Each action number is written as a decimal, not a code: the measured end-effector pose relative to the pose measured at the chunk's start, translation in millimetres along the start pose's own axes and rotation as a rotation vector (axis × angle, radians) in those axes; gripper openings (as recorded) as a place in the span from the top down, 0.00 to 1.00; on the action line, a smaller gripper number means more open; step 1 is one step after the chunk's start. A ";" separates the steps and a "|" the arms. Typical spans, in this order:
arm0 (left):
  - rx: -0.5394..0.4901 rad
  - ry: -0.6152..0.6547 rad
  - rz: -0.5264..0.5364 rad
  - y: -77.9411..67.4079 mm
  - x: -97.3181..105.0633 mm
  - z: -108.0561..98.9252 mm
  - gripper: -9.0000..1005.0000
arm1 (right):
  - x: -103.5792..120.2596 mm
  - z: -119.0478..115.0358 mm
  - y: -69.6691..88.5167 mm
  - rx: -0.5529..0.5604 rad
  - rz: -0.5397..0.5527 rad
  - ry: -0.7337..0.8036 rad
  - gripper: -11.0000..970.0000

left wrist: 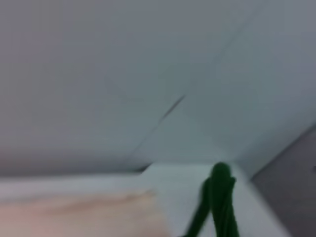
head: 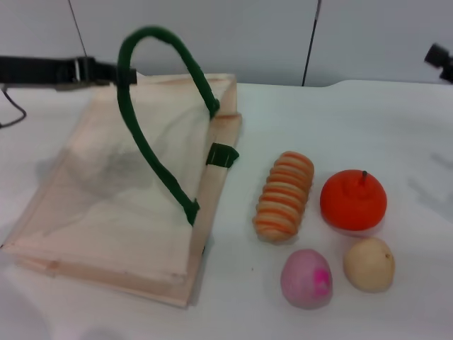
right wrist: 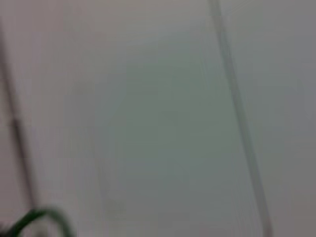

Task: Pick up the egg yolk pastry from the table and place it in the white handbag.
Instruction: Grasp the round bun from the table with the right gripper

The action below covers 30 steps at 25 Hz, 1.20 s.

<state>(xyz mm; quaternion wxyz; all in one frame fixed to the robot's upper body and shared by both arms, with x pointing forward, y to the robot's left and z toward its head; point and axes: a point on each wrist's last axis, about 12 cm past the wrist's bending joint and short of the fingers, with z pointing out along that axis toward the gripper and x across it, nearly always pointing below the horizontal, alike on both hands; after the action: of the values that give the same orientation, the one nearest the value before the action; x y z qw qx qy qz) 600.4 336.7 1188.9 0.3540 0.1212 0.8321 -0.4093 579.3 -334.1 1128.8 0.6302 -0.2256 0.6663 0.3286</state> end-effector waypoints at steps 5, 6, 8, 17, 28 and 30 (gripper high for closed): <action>0.164 -0.122 0.053 -9.2 -1.5 -15.1 0.86 | -5.1 -6.8 8.0 -0.144 -0.043 0.106 0.14; 0.188 -0.142 0.056 -9.6 -1.2 -17.6 0.86 | -4.6 -6.4 9.5 -0.160 -0.048 0.138 0.14; 0.235 -0.176 0.067 -11.3 -1.7 -21.3 0.86 | -1.6 -3.9 14.2 -0.190 -0.058 0.216 0.14; 0.309 -0.214 0.095 -15.1 -2.9 -25.6 0.86 | 14.9 1.4 33.7 -0.276 -0.065 0.493 0.14; 0.304 -0.244 0.094 -12.8 -3.1 -33.1 0.86 | 33.2 -12.9 34.9 -0.272 -0.013 0.690 0.14; 0.306 -0.253 0.097 -13.1 -4.5 -34.2 0.86 | 35.7 -12.0 34.0 -0.263 -0.012 0.712 0.14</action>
<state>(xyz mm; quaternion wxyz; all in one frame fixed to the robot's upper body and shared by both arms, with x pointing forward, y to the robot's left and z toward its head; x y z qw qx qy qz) 580.5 355.0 1213.9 0.4526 0.1611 0.7022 -0.5254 543.0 -315.5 1098.6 0.3268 -0.4085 0.7943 0.3088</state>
